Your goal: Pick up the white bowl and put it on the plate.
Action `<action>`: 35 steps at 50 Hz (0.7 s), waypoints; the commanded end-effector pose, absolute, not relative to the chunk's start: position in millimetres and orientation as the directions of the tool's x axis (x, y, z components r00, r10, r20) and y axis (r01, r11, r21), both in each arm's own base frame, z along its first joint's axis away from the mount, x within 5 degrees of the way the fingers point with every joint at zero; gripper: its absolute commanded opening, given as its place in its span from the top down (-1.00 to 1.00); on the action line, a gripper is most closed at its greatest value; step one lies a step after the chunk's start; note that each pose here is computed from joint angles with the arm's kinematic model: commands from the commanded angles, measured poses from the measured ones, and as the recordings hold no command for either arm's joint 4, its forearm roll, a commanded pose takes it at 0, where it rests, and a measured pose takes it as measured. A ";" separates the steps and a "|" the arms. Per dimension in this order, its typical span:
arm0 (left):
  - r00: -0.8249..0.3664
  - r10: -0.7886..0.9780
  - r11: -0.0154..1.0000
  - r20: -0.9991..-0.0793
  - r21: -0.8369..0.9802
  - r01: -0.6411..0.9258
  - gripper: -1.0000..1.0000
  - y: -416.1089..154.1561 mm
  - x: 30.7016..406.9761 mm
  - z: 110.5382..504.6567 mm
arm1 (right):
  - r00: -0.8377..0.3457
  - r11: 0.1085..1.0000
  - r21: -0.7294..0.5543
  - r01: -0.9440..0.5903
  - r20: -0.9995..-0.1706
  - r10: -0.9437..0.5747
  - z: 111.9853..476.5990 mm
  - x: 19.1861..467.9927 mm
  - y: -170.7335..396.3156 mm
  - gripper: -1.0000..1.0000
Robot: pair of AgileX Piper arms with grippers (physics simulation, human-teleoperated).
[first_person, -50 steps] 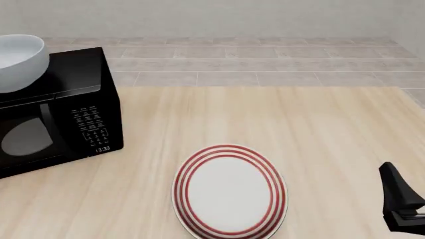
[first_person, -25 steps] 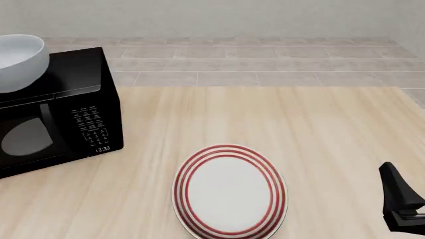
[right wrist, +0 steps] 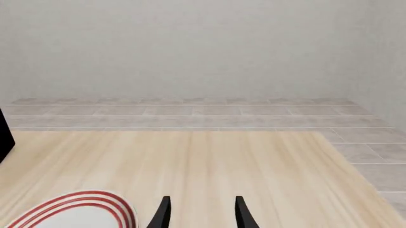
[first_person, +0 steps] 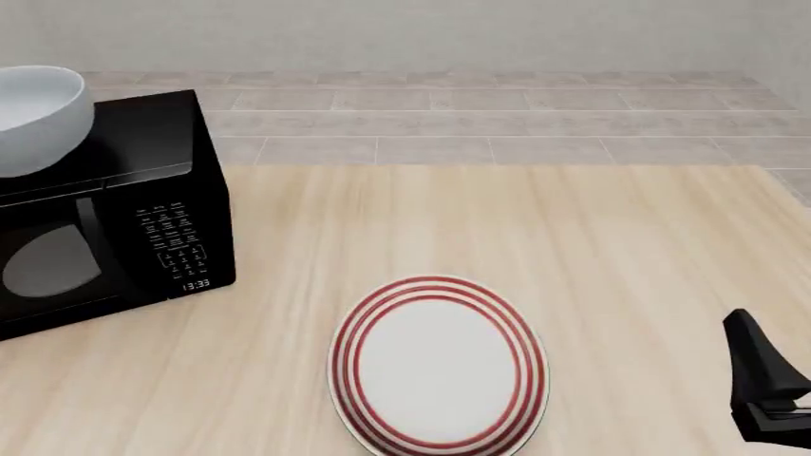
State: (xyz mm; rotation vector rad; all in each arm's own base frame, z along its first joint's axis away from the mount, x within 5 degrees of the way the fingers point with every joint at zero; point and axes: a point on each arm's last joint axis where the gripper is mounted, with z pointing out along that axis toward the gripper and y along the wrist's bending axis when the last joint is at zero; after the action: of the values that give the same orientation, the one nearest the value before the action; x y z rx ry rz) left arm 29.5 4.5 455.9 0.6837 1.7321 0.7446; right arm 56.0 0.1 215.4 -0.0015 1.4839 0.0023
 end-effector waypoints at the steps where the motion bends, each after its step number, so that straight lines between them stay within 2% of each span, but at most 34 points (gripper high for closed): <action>1: -0.262 0.776 0.617 -0.574 0.777 0.126 -1.00 3.9 28.4 487.3 | 0.086 1.000 0.000 0.000 -0.996 -0.001 215.0 56.1 0.0 -1.00; 5: -0.248 0.738 0.669 -0.628 0.730 0.142 -1.00 2.9 30.4 507.1 | 0.086 1.000 0.000 0.000 -0.996 0.000 215.0 56.1 0.0 -1.00; 13: -0.280 0.758 0.638 -0.589 0.759 0.131 -1.00 7.7 54.4 504.3 | 0.086 1.000 0.000 0.000 -0.996 0.000 215.1 56.1 0.0 -1.00; 17: -0.247 0.736 0.670 -0.630 0.730 0.135 -1.00 6.1 61.9 510.2 | 0.086 1.000 0.000 0.000 -0.996 0.000 215.0 56.1 0.0 -1.00; 19: -0.254 0.764 0.634 -0.593 0.763 0.126 -1.00 9.1 72.9 498.9 | 0.086 1.000 0.000 0.000 -0.996 0.000 215.1 56.1 0.0 -1.00; 24: -0.263 0.737 0.667 -0.622 0.733 0.134 -1.00 10.4 90.9 497.9 | 0.086 1.000 0.000 0.000 -0.996 0.000 215.0 56.1 0.0 -1.00; 26: -0.269 0.762 0.635 -0.589 0.760 0.135 -1.00 12.6 96.3 489.6 | 0.086 1.000 0.000 0.000 -0.996 0.000 215.0 56.1 0.0 -1.00; 29: -0.259 0.738 0.665 -0.623 0.737 0.120 -1.00 12.0 99.6 496.8 | 0.086 1.000 0.000 0.000 -0.996 0.000 215.0 56.1 0.0 -1.00; 35: -0.264 0.750 0.652 -0.607 0.746 0.138 -1.00 12.3 103.9 489.0 | 0.086 1.000 0.000 0.000 -0.996 0.000 215.0 56.1 0.0 -1.00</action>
State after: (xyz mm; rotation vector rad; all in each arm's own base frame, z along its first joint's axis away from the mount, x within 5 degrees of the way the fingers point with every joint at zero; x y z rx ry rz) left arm 95.1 11.5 493.5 0.7162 1.7711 0.6945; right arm 56.0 0.1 215.4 -0.0015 1.4839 0.0022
